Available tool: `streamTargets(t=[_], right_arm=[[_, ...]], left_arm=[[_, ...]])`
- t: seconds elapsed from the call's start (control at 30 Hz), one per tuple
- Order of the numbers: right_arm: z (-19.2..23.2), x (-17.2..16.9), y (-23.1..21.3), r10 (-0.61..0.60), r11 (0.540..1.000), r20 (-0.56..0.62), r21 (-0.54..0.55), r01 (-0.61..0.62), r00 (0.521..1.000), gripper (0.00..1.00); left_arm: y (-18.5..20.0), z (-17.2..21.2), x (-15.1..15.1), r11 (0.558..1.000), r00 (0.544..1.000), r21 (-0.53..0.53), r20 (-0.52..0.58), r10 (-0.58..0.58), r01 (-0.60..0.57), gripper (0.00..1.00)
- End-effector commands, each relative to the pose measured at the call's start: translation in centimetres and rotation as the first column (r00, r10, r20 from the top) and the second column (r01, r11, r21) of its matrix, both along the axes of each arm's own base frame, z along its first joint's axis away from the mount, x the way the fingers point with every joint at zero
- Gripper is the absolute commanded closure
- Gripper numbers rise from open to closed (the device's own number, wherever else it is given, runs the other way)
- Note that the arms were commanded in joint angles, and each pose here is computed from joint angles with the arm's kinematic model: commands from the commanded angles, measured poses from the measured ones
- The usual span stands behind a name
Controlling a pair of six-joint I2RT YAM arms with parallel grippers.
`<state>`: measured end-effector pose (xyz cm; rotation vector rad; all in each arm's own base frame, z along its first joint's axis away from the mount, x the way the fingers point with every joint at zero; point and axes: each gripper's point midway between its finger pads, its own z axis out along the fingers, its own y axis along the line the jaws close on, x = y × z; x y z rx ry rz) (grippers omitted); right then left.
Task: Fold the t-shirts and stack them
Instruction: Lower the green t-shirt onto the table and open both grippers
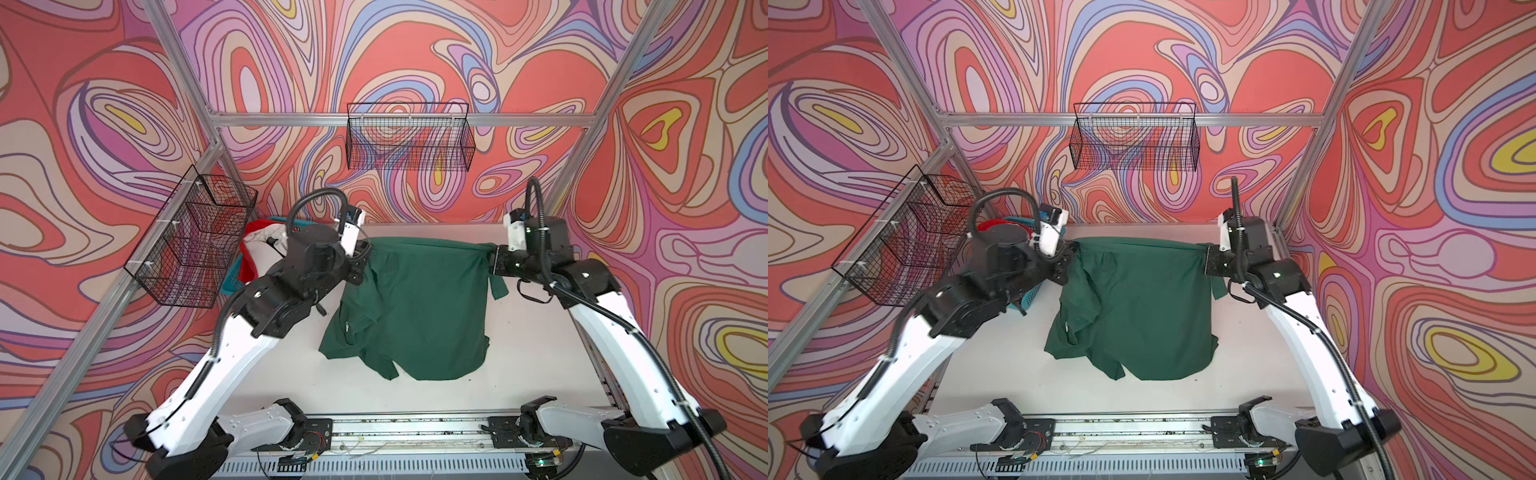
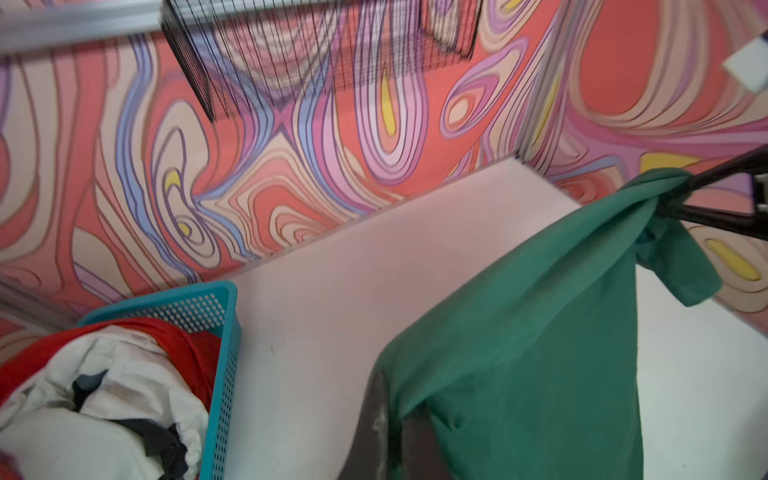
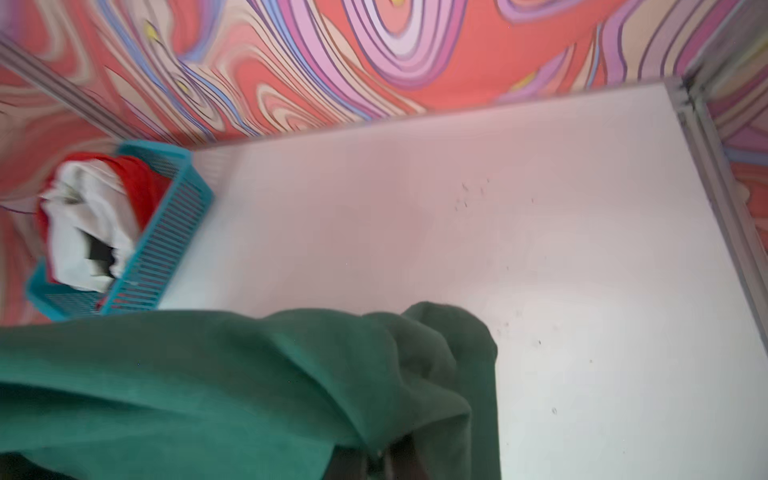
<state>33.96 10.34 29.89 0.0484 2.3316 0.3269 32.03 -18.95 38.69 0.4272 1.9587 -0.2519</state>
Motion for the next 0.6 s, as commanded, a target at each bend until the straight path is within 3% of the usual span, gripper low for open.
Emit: streamTargets(t=[0.0,0.2,0.3,0.33,0.37,0.4,0.43,0.5,0.57], right_arm=[[-3.2,2.1,-0.9,-0.061,0.997,-0.031,-0.051,0.059,0.998,1.0],[-10.2,6.5,-1.4,-0.102,0.99,-0.149,-0.113,0.086,0.984,1.0],[-12.5,8.8,-1.2,-0.117,0.989,-0.174,-0.105,0.1,0.978,1.0],[-13.1,9.7,-1.2,-0.124,0.989,-0.177,-0.106,0.106,0.976,1.0],[-13.4,10.4,-1.3,-0.131,0.987,-0.179,-0.113,0.112,0.975,1.0],[-13.6,11.2,-1.4,-0.139,0.985,-0.184,-0.124,0.117,0.973,1.0],[-14.4,11.9,-1.5,-0.147,0.983,-0.202,-0.141,0.12,0.968,0.97],[-14.9,13.2,-2.0,-0.169,0.977,-0.208,-0.162,0.137,0.963,0.76],[-14.9,14.4,-3.4,-0.22,0.961,-0.199,-0.211,0.178,0.955,0.59]], left_arm=[[-0.7,-3.0,4.5,0.999,0.999,-0.037,-0.029,0.024,-0.025,1.0],[-2.0,-11.4,13.2,0.999,0.987,-0.03,-0.155,-0.036,0.032,1.0],[0.5,-15.6,18.8,0.996,0.965,-0.055,-0.256,0.052,-0.069,0.99],[1.5,-16.6,20.6,0.992,0.957,-0.05,-0.273,0.1,-0.117,0.9],[2.0,-17.2,21.8,0.989,0.95,-0.043,-0.285,0.126,-0.144,0.74],[2.3,-17.4,22.7,0.988,0.948,-0.021,-0.286,0.141,-0.153,0.47],[2.2,-17.3,22.9,0.988,0.943,0.005,-0.297,0.148,-0.154,0.34],[2.8,-16.1,22.8,0.976,0.936,0.04,-0.276,0.217,-0.215,0.11],[3.4,-15.5,21.4,0.959,0.927,0.091,-0.247,0.281,-0.267,0.0]])
